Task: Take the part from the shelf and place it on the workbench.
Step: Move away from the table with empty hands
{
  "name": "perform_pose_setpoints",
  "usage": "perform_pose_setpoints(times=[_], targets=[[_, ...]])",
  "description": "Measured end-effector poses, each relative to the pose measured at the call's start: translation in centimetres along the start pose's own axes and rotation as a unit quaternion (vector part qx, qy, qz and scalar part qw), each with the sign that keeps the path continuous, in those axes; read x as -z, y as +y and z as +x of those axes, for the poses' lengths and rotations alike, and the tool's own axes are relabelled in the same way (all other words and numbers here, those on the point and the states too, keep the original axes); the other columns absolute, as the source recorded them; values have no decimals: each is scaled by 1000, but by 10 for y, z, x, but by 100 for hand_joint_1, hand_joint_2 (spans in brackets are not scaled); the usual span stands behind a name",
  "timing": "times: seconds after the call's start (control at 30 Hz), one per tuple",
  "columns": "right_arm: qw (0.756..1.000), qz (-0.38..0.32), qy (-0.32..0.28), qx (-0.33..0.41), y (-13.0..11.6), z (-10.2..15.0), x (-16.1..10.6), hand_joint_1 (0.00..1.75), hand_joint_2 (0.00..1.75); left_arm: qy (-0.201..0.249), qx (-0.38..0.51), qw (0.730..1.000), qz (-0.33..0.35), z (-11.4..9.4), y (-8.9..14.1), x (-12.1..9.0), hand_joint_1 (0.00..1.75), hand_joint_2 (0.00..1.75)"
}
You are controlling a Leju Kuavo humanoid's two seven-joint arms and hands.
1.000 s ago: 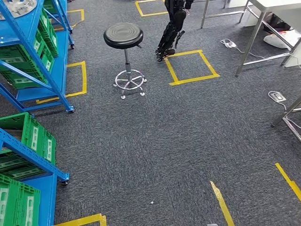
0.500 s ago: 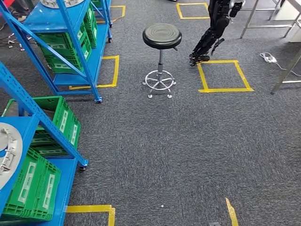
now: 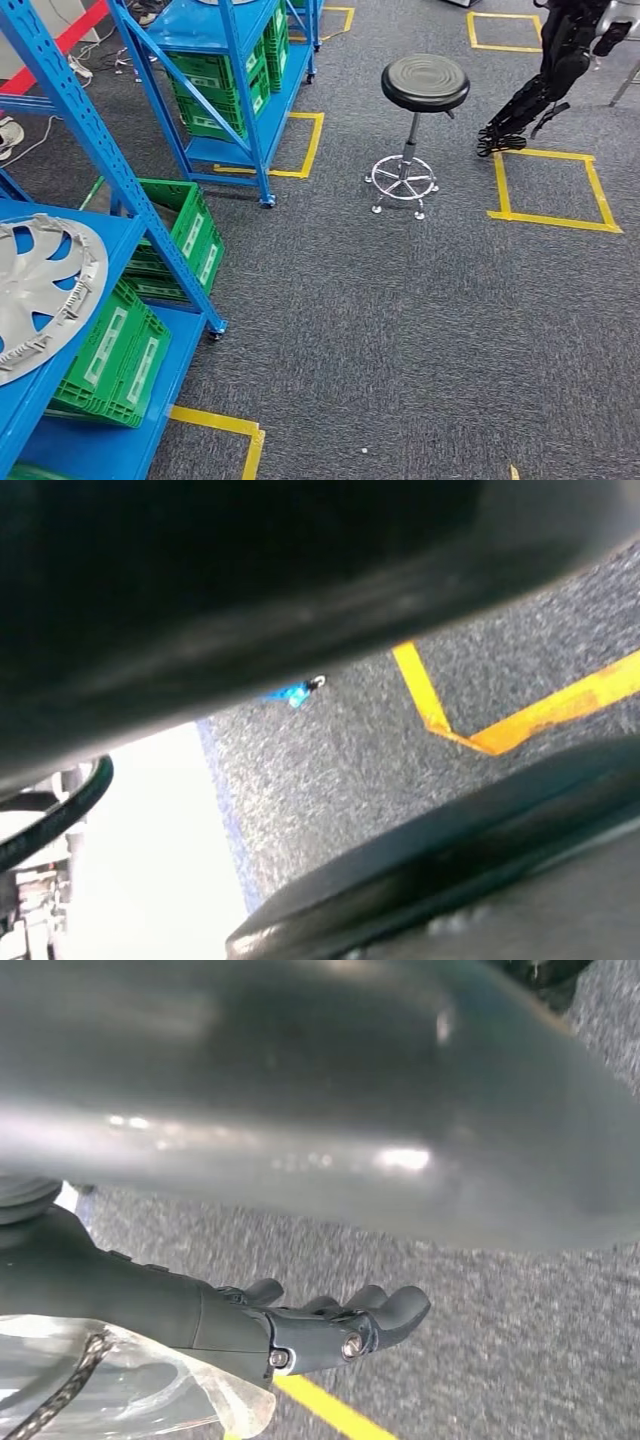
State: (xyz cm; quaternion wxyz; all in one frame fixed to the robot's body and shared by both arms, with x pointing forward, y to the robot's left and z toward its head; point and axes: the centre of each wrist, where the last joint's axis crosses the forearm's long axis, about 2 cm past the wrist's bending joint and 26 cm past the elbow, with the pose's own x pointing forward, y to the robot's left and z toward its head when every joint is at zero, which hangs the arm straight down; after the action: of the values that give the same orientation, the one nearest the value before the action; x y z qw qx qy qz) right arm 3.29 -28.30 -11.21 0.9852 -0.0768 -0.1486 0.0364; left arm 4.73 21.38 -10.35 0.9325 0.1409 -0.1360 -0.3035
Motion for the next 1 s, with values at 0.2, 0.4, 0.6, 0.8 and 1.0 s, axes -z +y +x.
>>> perform_pose_setpoints(times=[0.2, 0.4, 0.6, 0.8, 1.0], targets=[[1000, 0, 0, -18, 0, -3, -1, 0, 0, 2, 0, 1000, 1, 1, 1, 0, 0, 0], [1000, 3, -3, -27, 1, -1, 0, 0, 0, 3, 3, 1000, 4, 0, 1, 0, 0, 0], [1000, 4, -8, -26, 2, 4, 0, 0, 0, 4, 8, 1000, 8, -1, 1, 0, 0, 0], [1000, 5, -2, -27, 2, -1, -1, 0, 0, 3, 8, 1000, 7, 1, 1, 0, 0, 0], [1000, 6, -2, -26, 3, -1, -1, 0, 0, 0, 4, 1000, 13, 0, 0, 0, 0, 0]])
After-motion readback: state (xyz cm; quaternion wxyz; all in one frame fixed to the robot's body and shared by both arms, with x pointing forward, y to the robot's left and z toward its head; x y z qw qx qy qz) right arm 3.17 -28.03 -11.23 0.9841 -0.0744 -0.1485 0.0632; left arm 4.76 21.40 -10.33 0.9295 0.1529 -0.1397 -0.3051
